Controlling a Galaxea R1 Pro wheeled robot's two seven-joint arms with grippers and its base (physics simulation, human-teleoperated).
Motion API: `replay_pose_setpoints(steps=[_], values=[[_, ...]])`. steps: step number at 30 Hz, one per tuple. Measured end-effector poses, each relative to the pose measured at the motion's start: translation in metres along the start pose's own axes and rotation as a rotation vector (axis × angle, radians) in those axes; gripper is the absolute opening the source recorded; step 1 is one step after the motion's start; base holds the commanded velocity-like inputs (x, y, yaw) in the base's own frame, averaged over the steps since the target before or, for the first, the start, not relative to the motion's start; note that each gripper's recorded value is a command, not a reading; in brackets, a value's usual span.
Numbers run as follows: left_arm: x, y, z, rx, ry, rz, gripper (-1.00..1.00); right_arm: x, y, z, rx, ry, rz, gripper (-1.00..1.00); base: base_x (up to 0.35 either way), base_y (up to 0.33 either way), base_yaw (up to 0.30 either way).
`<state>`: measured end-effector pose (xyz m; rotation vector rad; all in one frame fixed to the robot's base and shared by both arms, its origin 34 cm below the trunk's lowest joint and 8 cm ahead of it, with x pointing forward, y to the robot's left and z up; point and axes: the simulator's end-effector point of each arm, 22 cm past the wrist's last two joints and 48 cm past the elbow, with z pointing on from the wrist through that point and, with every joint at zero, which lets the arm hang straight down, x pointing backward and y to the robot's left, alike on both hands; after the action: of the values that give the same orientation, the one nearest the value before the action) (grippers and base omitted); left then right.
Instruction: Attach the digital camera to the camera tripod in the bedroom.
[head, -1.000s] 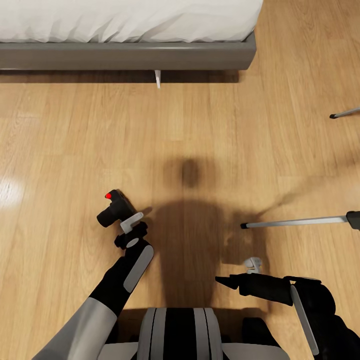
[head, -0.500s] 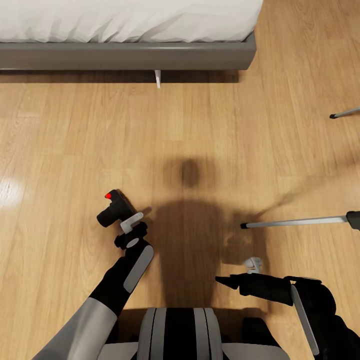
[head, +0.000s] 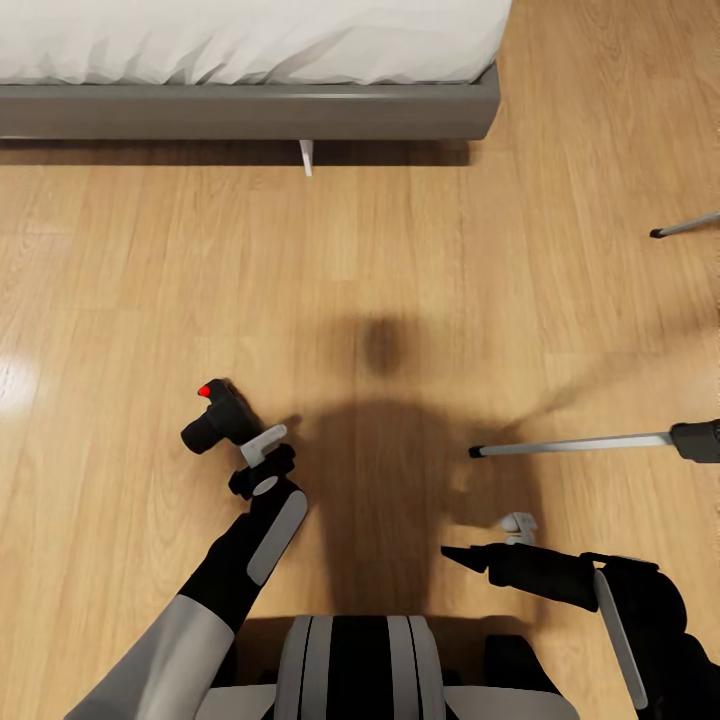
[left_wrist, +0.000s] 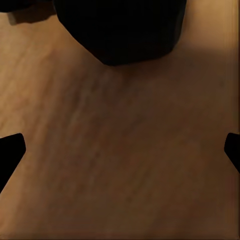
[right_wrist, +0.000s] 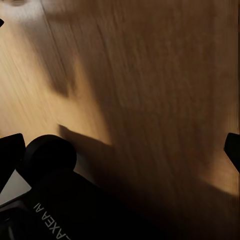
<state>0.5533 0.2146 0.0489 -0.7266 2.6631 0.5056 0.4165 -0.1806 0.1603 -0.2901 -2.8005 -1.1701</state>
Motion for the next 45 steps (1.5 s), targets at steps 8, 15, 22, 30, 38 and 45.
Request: replay_pose_setpoints(steps=[8,15,22,30,38,45], values=[[-0.0002,0.0000,0.0000,0.000,-0.001,-0.001,1.00,-0.0003,-0.0006,-0.0004,0.001,-0.001,0.001,1.00,0.000,-0.015,0.000],[-0.0003,0.0000,-0.0001,0.000,-0.001,-0.001,1.00,-0.0006,-0.0007,-0.0006,0.002,-0.003,0.000,1.00,0.000,-0.003,0.000],[-0.0004,-0.0001,-0.0001,0.000,-0.001,-0.002,1.00,-0.0008,-0.0002,-0.0003,0.000,-0.004,0.001,1.00,0.000,-0.082,0.000],[-0.0004,-0.0001,-0.0001,0.000,-0.001,-0.002,1.00,-0.0006,0.0005,0.0000,-0.003,-0.004,0.003,1.00,0.000,-0.153,0.000],[-0.0005,-0.0001,-0.0001,0.000,-0.001,-0.002,1.00,-0.0006,0.0004,-0.0003,-0.003,-0.003,0.003,1.00,0.000,-0.028,0.000],[-0.0010,-0.0009,-0.0008,0.002,-0.002,-0.003,1.00,-0.0008,0.0000,-0.0006,-0.001,-0.004,-0.001,1.00,0.101,-0.003,0.000]])
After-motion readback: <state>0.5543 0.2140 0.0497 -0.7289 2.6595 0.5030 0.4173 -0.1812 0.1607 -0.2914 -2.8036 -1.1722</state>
